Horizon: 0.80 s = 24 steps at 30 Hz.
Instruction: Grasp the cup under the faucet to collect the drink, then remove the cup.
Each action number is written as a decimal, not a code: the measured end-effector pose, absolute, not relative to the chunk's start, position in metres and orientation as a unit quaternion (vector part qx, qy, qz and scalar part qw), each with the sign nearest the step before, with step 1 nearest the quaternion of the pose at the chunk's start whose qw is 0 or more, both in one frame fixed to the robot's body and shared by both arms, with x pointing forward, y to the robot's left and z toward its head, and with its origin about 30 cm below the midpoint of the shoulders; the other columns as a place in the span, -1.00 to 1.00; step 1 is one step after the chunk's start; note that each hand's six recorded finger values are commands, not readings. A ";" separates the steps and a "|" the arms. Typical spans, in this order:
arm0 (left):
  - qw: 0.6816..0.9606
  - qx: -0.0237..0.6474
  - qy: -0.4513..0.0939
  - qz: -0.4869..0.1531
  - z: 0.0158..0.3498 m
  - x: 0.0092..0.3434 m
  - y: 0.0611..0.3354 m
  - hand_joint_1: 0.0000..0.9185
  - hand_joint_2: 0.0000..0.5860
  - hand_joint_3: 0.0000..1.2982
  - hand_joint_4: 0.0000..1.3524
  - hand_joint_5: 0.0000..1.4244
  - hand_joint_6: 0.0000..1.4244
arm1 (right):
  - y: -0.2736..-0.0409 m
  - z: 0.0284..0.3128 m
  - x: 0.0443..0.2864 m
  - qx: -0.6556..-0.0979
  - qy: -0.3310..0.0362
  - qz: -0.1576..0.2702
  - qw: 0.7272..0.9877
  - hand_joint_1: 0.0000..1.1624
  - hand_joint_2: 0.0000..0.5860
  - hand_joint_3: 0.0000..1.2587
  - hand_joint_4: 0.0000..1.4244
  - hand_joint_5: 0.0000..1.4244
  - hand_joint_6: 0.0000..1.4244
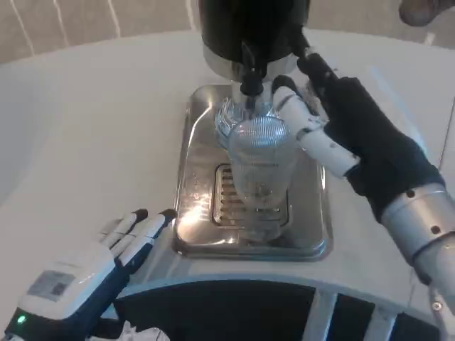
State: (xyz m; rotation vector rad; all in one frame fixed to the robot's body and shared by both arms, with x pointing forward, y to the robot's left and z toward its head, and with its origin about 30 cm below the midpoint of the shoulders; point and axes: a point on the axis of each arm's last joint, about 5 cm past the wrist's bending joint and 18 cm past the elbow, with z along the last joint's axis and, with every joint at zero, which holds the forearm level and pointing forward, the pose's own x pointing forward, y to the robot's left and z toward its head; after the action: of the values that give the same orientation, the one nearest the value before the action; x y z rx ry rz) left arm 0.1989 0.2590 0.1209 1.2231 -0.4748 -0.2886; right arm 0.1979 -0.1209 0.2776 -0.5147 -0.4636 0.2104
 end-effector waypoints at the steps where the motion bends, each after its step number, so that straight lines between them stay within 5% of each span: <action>1: 0.783 0.567 -0.218 -0.131 0.121 0.198 0.260 -0.79 -0.76 -1.00 -1.00 -1.00 -0.92 | -0.117 0.278 0.198 -0.250 -0.231 0.110 0.934 -0.60 1.00 -1.00 -1.00 -1.00 -1.00; 24: 0.786 0.569 -0.203 -0.134 0.121 0.197 0.263 -0.80 -0.76 -1.00 -1.00 -1.00 -0.91 | -0.103 0.274 0.204 -0.243 -0.234 0.136 0.932 -0.60 1.00 -1.00 -1.00 -1.00 -1.00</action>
State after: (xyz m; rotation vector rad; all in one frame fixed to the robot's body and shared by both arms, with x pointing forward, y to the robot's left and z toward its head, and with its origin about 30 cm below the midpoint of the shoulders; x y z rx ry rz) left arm 0.1967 0.2625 0.1208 1.2268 -0.4380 -0.2889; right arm 0.2036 -0.1034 0.2744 -0.4982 -0.4781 0.2781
